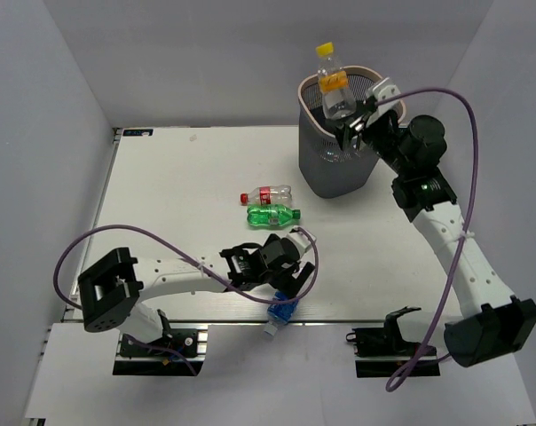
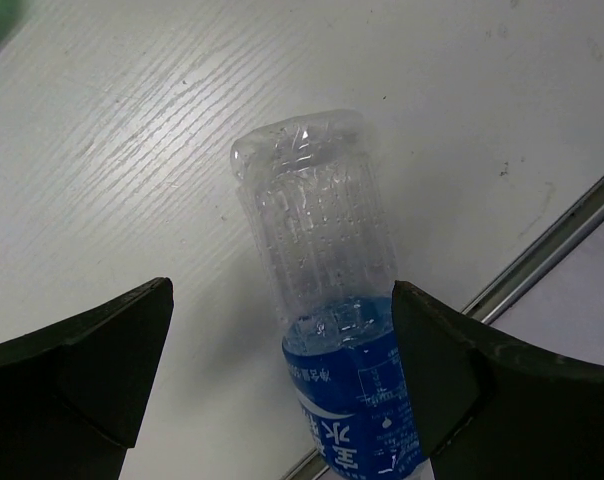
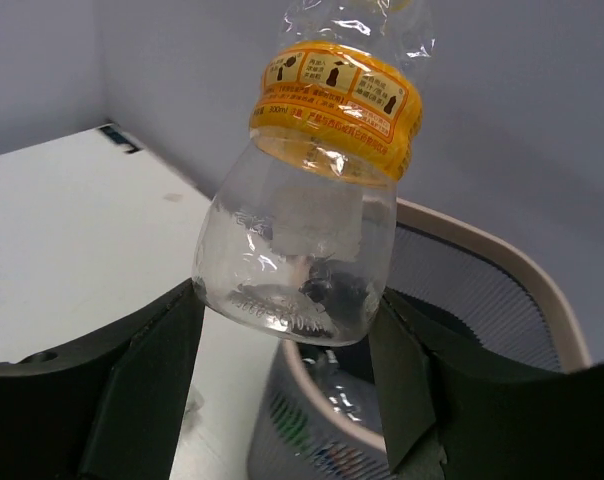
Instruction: Put the plastic bottles in the bin
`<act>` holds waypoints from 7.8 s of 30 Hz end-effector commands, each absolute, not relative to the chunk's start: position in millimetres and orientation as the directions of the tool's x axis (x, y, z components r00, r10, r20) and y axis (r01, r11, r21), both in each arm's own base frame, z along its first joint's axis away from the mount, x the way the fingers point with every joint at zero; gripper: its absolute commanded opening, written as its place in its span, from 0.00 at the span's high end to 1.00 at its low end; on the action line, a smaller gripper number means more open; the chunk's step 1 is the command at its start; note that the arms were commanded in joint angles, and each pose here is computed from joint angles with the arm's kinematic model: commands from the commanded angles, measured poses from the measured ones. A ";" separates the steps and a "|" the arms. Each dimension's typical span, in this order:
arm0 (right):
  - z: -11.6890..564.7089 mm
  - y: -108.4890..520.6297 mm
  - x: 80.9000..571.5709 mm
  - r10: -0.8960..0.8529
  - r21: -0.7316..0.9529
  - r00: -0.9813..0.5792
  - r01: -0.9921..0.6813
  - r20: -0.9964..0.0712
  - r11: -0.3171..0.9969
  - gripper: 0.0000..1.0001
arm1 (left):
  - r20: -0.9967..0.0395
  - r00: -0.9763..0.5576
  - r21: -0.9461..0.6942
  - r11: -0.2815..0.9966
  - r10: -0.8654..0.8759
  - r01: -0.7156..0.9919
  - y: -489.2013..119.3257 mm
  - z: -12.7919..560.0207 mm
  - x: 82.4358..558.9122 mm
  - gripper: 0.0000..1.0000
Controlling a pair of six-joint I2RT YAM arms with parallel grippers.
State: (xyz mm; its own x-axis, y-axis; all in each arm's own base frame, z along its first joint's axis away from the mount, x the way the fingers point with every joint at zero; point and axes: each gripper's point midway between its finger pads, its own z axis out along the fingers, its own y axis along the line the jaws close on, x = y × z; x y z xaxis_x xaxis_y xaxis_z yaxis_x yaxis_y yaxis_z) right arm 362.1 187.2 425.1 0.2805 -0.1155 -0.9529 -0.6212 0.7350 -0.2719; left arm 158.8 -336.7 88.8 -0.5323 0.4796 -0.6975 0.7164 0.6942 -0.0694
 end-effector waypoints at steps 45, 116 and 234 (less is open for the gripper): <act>162.2 114.3 267.7 -0.265 -0.001 -0.323 -0.632 -0.909 0.775 1.00 | -0.996 0.065 -0.016 0.814 -0.066 0.581 -405.8 440.5 286.0 0.68; 61.2 272.0 356.5 -0.610 -0.350 0.306 -0.936 -0.731 -0.050 0.16 | -0.795 -0.477 -0.414 0.910 -0.375 -0.024 -147.9 205.1 245.2 0.00; 98.6 137.0 208.3 -0.490 0.115 -0.292 -0.926 -0.821 0.360 0.87 | -0.962 0.172 0.055 0.464 -0.212 0.884 -375.0 441.1 342.4 0.65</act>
State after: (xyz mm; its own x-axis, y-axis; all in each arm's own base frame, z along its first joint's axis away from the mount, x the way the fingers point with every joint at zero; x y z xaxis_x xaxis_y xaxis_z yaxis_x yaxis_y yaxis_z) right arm 190.6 139.6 95.5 -0.3691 -0.4616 -0.8067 -0.9099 0.3563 0.2124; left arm 332.0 -342.4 448.1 0.2418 -0.0926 -0.9659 0.8204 0.5510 0.1526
